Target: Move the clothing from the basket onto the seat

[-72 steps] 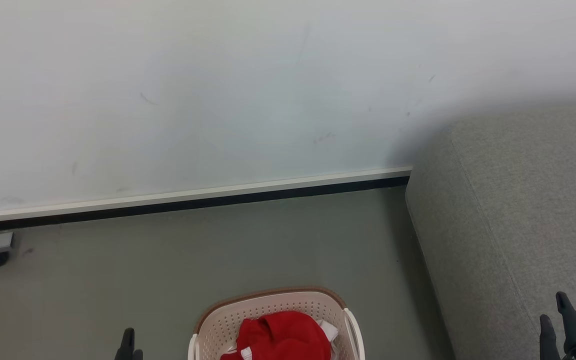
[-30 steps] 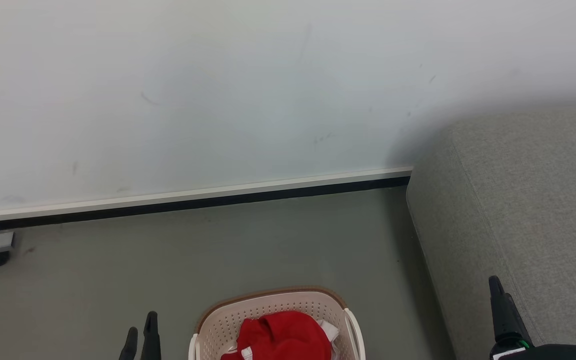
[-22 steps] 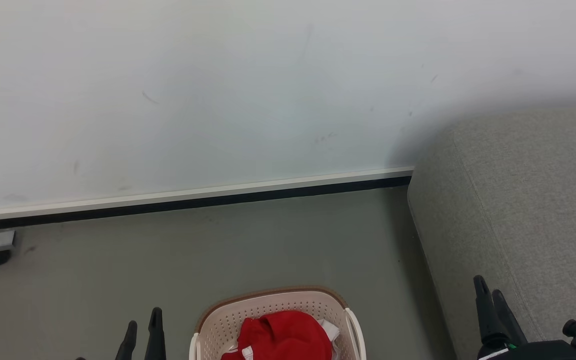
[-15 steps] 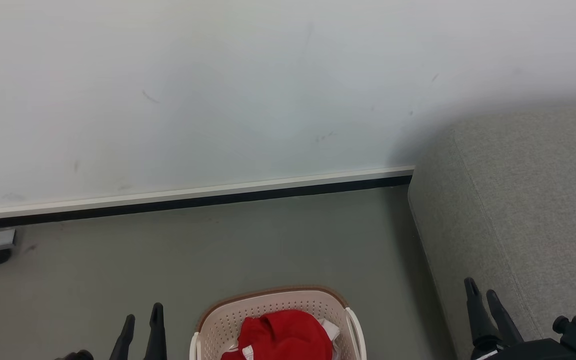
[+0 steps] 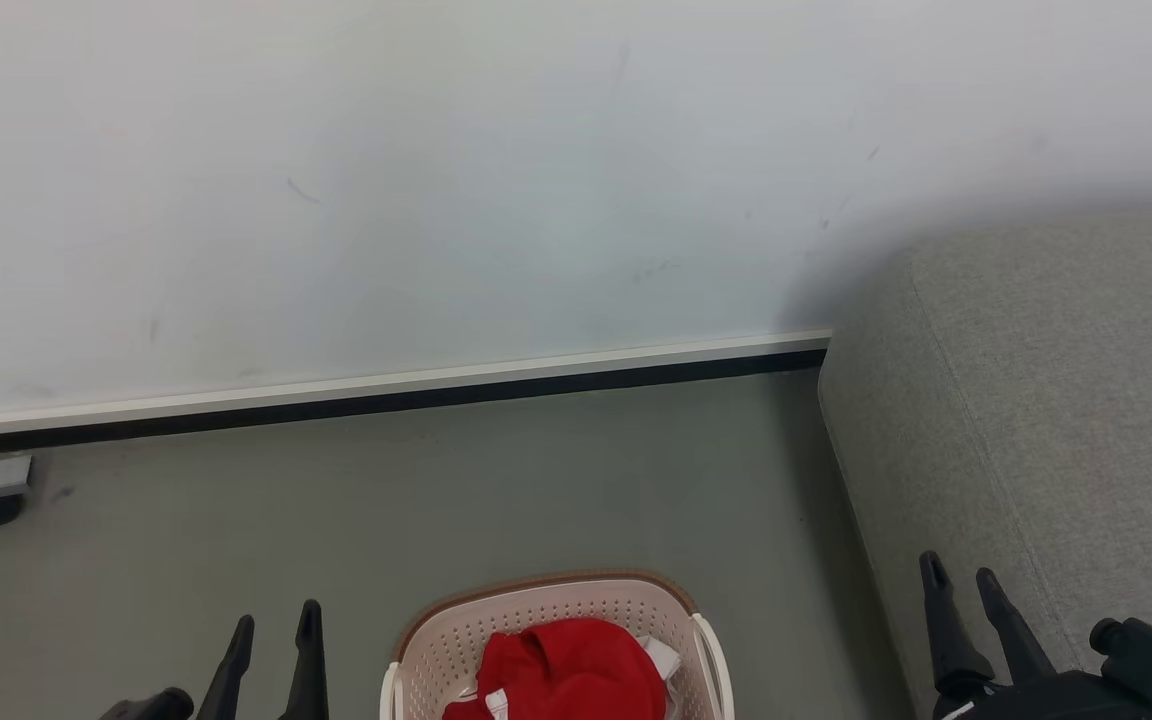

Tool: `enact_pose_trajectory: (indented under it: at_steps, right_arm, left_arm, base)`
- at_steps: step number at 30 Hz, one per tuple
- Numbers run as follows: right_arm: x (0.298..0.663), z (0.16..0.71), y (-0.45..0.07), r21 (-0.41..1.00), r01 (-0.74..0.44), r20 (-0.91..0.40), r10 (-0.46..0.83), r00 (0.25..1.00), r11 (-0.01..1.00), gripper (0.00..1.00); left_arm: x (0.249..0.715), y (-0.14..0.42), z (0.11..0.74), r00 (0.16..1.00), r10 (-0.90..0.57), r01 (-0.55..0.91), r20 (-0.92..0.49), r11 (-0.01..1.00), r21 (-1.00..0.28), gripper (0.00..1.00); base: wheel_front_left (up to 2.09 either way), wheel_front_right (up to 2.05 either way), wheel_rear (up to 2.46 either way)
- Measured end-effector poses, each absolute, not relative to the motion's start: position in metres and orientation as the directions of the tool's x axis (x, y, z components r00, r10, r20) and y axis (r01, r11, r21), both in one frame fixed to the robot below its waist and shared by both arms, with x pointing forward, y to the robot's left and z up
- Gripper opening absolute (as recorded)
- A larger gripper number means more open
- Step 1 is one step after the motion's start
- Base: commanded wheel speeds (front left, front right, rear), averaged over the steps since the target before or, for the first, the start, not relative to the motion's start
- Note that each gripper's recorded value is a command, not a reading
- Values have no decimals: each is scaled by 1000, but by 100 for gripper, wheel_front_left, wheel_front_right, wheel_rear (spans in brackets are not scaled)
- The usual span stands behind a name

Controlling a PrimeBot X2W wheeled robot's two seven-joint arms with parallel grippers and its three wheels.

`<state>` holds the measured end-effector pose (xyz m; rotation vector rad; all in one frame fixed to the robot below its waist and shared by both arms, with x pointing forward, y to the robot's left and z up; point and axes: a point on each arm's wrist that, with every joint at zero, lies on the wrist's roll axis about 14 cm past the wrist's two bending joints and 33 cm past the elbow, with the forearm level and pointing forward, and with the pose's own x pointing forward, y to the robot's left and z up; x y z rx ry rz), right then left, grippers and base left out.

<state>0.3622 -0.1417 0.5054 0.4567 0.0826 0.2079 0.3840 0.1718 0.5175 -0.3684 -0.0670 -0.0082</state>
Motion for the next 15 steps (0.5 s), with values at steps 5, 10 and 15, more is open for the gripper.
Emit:
enact_pose_trajectory:
  at_steps: [5,10,15]
  right_arm:
    - [362,507,-138,394,-195,-35,226,973,898,100]
    - [362,508,-137,350,-198,-33,223,974,915,100]
    - [362,509,-137,308,-199,-34,220,975,930,100]
  left_arm:
    - [383,169,518,997,0,23,73,951,-310,100]
    - [379,167,515,998,-1,20,70,965,-261,100]
    - [378,170,519,997,12,7,81,974,-227,100]
  base:
    - [0,0,0]
    - [0,0,0]
    - [0,0,0]
